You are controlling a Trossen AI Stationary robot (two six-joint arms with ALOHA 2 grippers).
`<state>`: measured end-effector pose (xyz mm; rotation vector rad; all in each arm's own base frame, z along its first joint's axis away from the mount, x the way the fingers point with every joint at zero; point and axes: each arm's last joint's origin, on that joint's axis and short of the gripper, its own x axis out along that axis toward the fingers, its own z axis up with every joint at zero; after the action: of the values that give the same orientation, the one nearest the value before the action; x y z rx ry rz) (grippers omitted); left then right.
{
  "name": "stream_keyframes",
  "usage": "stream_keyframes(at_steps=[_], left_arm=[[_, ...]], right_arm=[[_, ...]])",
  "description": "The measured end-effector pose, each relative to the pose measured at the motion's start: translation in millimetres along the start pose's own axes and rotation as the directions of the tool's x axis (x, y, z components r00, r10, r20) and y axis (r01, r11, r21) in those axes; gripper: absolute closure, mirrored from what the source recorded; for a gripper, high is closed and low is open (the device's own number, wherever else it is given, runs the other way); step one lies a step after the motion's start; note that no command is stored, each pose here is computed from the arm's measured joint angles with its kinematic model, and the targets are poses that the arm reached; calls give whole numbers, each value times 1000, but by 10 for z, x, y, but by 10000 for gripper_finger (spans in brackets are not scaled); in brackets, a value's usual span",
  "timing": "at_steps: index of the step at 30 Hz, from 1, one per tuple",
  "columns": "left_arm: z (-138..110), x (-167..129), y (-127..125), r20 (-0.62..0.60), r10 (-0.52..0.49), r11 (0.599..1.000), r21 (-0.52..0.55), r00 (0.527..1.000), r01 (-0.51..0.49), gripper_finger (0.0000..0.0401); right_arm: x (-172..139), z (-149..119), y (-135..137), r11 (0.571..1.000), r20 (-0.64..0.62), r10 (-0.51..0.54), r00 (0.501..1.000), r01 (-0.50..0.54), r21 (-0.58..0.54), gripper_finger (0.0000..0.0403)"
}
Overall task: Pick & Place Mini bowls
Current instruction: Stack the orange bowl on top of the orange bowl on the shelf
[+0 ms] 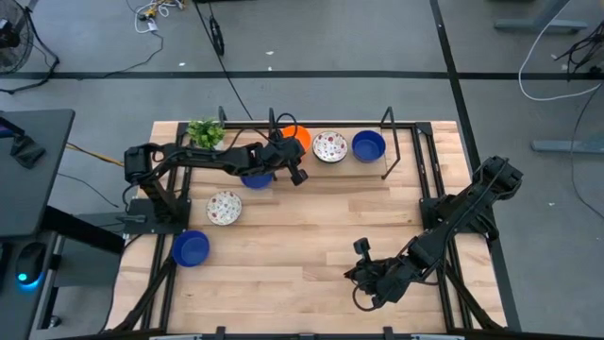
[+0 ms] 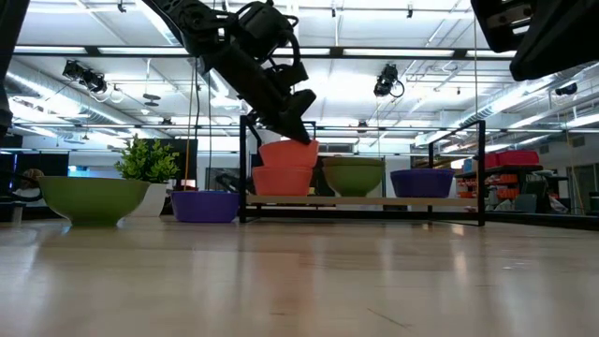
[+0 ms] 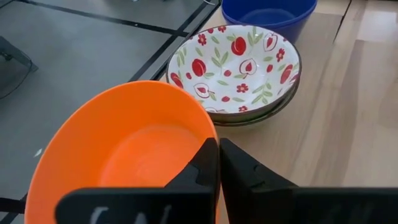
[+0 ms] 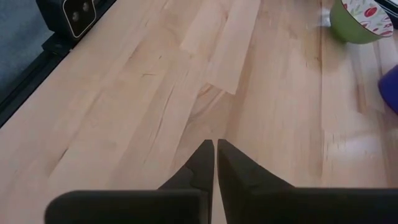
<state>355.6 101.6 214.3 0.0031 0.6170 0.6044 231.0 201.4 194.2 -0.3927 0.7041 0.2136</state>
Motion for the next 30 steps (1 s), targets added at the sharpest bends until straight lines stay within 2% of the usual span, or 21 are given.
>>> stream_keyframes(at_steps=[5,10,19,25,30], left_arm=[[-6,0,4,-5,18,1000,0,1000,-18,389],[-31,-2,-5,-11,91,995,33,996,-90,388],[107,-78,-145,37,87,995,54,995,-89,390],[129,-129,-198,12,138,987,87,990,-138,395],[102,-112,-145,-21,152,987,60,988,-151,389]], right_arm=[[0,0,0,1000,0,0,1000,0,0,380],[0,0,0,1000,0,0,1000,0,0,380],[3,0,-5,1000,-1,-1,1000,1,0,380],[3,0,-5,1000,-1,-1,1000,1,0,380],[3,-1,-5,1000,-1,-1,1000,1,1,380]])
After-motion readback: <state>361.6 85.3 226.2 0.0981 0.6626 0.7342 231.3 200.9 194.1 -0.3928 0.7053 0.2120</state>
